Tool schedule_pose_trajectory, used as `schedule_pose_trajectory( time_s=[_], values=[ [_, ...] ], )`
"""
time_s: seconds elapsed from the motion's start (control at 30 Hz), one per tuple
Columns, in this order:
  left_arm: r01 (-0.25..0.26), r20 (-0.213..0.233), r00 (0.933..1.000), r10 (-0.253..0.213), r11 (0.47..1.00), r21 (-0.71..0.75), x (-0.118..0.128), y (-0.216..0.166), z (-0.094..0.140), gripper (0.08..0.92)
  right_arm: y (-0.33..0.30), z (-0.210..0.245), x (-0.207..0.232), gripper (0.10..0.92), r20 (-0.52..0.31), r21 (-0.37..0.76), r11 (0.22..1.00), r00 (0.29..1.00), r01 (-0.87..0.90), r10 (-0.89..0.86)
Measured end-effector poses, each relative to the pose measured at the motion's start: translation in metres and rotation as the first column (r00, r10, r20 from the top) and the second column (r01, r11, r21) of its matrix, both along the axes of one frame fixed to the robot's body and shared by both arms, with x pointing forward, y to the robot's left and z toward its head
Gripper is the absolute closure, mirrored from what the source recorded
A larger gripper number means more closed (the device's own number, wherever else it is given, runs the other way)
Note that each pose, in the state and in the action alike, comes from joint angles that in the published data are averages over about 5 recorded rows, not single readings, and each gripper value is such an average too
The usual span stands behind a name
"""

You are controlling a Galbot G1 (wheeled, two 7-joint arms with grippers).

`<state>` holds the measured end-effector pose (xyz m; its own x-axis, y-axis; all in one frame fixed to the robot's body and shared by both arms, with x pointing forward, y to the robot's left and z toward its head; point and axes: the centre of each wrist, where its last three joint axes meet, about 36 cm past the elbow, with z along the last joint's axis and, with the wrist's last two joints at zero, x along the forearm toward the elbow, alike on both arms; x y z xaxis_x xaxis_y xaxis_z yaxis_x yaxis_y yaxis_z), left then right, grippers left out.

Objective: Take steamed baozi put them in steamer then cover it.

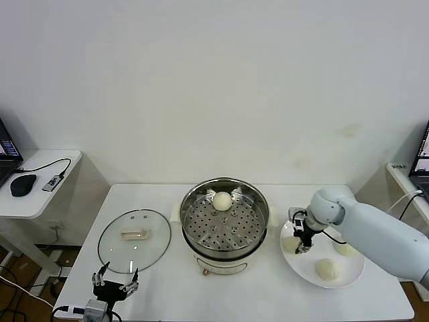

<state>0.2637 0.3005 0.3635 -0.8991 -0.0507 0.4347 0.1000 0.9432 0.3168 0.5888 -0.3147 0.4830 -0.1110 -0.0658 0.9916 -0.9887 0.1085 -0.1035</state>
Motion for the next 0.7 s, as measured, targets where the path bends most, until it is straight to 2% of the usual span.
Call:
schedule_pose_trajectory(
  time_s=[0.17, 0.37, 0.53, 0.7],
  values=[
    [0.007, 0.008, 0.9999, -0.007, 1.000, -0.001, 0.004, -0.002, 0.002, 0.177, -0.008, 0.039, 0.002, 0.495, 0.005, 0.012, 1.000, 1.000, 0.007, -0.008],
    [0.008, 0.023, 0.9997, -0.008, 1.000, 0.000, 0.008, -0.002, 0.007, 0.177, 0.001, 0.110, 0.013, 0.496, 0.014, 0.043, 0.999, 1.000, -0.017, 0.017],
    [0.011, 0.035, 0.9993, -0.011, 1.000, -0.001, 0.008, -0.002, 0.012, 0.177, 0.025, 0.170, 0.024, 0.496, 0.024, 0.073, 0.996, 0.998, -0.058, 0.056],
    [0.008, 0.049, 0.9987, -0.008, 1.000, 0.001, 0.008, -0.002, 0.018, 0.177, 0.065, 0.210, 0.036, 0.496, 0.023, 0.103, 0.989, 0.994, -0.107, 0.105]
  ],
)
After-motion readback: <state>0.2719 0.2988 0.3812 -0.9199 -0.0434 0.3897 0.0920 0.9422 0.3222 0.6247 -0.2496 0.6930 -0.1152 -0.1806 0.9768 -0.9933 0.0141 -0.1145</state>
